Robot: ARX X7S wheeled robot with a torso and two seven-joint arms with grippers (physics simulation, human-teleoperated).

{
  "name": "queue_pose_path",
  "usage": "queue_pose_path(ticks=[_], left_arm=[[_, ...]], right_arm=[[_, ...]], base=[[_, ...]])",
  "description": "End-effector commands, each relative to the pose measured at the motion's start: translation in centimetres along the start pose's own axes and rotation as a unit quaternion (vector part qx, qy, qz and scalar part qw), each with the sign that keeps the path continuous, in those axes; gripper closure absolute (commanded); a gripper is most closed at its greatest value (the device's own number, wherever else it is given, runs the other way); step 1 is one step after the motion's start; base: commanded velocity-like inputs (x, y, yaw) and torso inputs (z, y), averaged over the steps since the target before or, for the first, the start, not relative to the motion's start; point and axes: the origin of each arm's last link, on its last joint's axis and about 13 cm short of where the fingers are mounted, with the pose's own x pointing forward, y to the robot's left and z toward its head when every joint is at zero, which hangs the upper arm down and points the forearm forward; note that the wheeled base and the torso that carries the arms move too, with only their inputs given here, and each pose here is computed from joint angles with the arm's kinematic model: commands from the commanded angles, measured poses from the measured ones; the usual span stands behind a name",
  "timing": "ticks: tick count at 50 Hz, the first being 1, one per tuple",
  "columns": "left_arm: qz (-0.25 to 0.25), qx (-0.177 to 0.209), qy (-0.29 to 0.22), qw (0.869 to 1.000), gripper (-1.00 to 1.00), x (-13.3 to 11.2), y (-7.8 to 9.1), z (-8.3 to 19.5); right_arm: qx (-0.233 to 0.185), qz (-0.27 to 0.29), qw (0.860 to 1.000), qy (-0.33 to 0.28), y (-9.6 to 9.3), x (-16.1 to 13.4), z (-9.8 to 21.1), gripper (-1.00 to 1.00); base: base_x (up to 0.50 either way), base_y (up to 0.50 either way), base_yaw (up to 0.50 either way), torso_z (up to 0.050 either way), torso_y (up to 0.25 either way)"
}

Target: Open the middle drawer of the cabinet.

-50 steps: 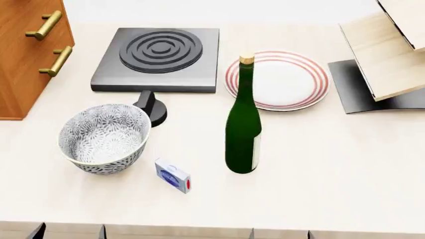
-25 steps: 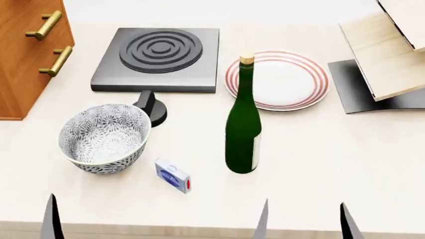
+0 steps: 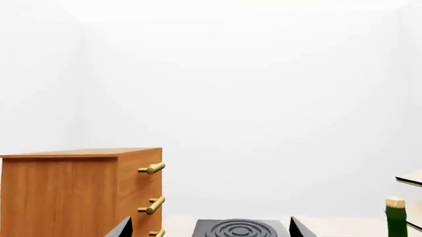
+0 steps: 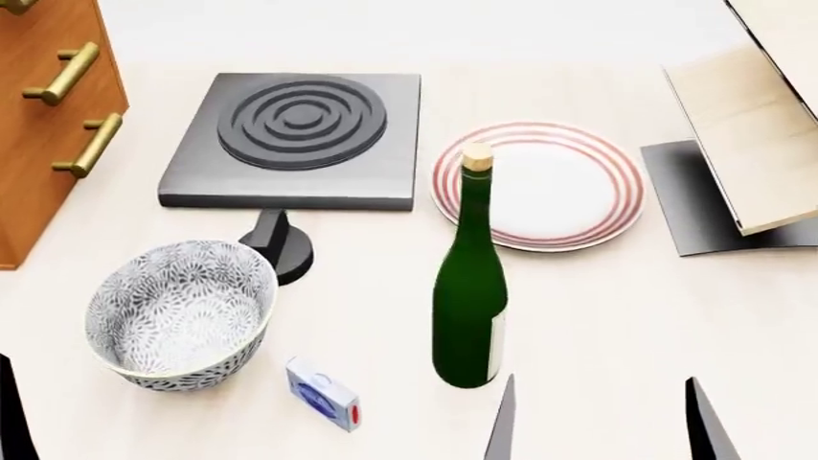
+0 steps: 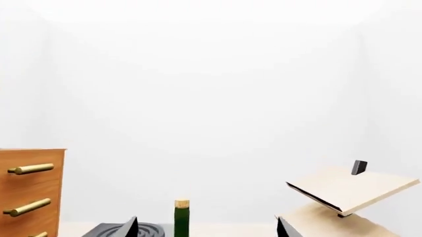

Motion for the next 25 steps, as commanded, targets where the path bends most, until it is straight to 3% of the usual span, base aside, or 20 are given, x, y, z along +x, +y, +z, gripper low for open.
queue_pose_path(ticks=[1, 19, 20, 21, 22, 25], left_arm=[[0.001, 0.003, -0.002, 1.000, -1.00, -0.09, -0.05, 0.18], [0.003, -0.002, 0.005, 1.000, -1.00, -0.10, -0.14, 0.15], [0.006, 0.012, 0.031, 0.999, -1.00, 0.03, -0.18, 0.15], [0.003, 0.004, 0.024, 1.000, -1.00, 0.18, -0.24, 0.24], [-0.006, -0.021, 0.009, 1.000, -1.00, -0.01, -0.22, 0.35], [-0.001, -0.012, 0.018, 1.000, -1.00, -0.01, -0.22, 0.26]], right_arm=[[0.002, 0.005, 1.000, 0.001, 0.15, -0.09, 0.31, -1.00], [0.001, 0.009, 1.000, 0.002, 0.23, -0.26, 0.37, -1.00], [0.002, 0.009, 1.000, 0.003, 0.24, -0.24, 0.36, -1.00], [0.001, 0.009, 1.000, 0.003, 0.24, -0.25, 0.35, -1.00], [0.002, 0.010, 1.000, 0.003, 0.25, -0.27, 0.33, -1.00], [0.002, 0.010, 1.000, 0.003, 0.25, -0.27, 0.28, -1.00]], base=[[0.50, 0.00, 0.00, 0.000, 0.000], [0.50, 0.00, 0.00, 0.000, 0.000], [0.50, 0.00, 0.00, 0.000, 0.000], [0.50, 0.00, 0.00, 0.000, 0.000], [0.50, 0.00, 0.00, 0.030, 0.000], [0.50, 0.00, 0.00, 0.050, 0.000]])
